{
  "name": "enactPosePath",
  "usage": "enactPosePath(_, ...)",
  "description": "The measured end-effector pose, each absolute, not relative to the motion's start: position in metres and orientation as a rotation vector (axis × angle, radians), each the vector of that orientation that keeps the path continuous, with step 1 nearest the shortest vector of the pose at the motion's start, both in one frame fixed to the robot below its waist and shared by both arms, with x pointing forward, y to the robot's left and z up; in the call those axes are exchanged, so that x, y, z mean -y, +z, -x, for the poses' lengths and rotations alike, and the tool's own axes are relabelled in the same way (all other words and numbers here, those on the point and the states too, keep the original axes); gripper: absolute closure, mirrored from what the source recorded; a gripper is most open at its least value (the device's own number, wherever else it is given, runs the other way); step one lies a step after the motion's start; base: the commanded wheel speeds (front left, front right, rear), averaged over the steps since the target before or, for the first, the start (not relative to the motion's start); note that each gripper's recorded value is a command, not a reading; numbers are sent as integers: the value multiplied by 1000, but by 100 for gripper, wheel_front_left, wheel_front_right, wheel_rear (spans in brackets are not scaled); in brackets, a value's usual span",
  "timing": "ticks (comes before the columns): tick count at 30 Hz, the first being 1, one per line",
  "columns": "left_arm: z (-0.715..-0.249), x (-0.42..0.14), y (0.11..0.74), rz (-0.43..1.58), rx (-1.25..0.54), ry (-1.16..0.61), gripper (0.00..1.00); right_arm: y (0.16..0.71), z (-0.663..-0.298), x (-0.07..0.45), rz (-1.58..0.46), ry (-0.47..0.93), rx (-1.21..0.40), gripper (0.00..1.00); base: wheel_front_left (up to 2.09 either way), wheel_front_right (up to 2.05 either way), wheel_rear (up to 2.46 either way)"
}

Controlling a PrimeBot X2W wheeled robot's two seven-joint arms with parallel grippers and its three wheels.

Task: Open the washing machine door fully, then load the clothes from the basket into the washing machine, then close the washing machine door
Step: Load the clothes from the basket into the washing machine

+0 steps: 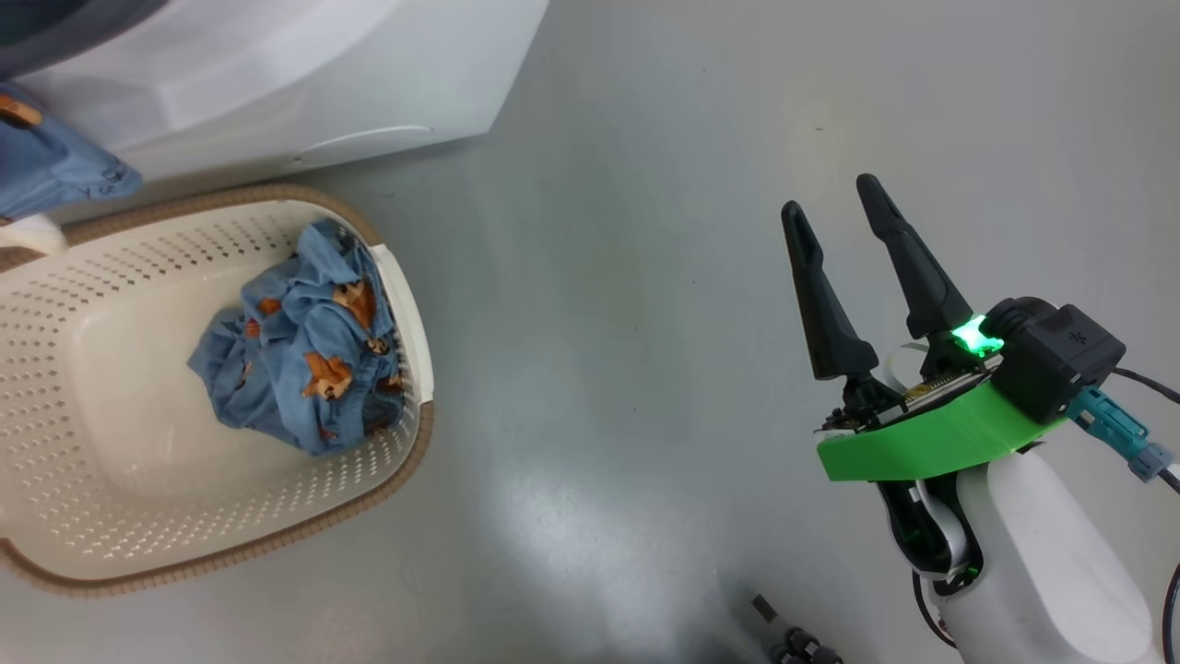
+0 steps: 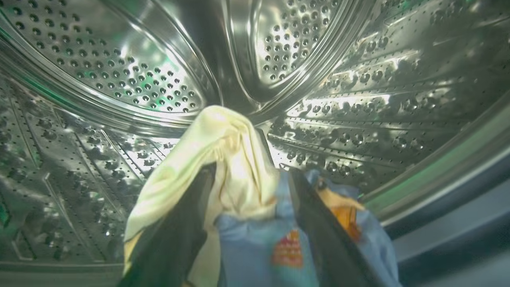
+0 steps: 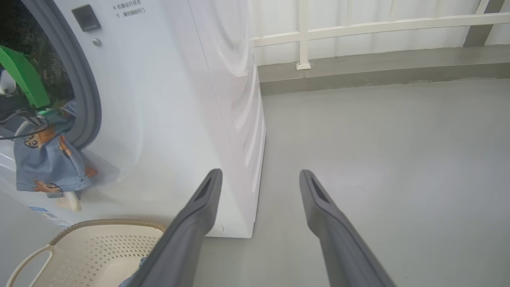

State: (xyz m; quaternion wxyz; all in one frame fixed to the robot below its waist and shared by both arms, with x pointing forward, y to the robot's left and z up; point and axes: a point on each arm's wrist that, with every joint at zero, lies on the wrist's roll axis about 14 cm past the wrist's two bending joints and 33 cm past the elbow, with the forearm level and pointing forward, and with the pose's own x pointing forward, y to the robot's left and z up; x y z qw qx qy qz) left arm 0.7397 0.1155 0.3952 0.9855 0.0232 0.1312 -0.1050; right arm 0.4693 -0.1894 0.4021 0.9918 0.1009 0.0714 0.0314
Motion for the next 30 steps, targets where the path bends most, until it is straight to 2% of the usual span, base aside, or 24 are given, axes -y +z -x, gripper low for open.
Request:
enactPosePath(18, -724, -107, 438, 78, -111, -217, 0, 426, -471, 196, -180, 71, -86, 0, 0, 0, 0)
enactPosePath(30, -674, -111, 465, 137, 10, -213, 0, 448, -459, 196, -169, 84, -49, 0, 0, 0, 0)
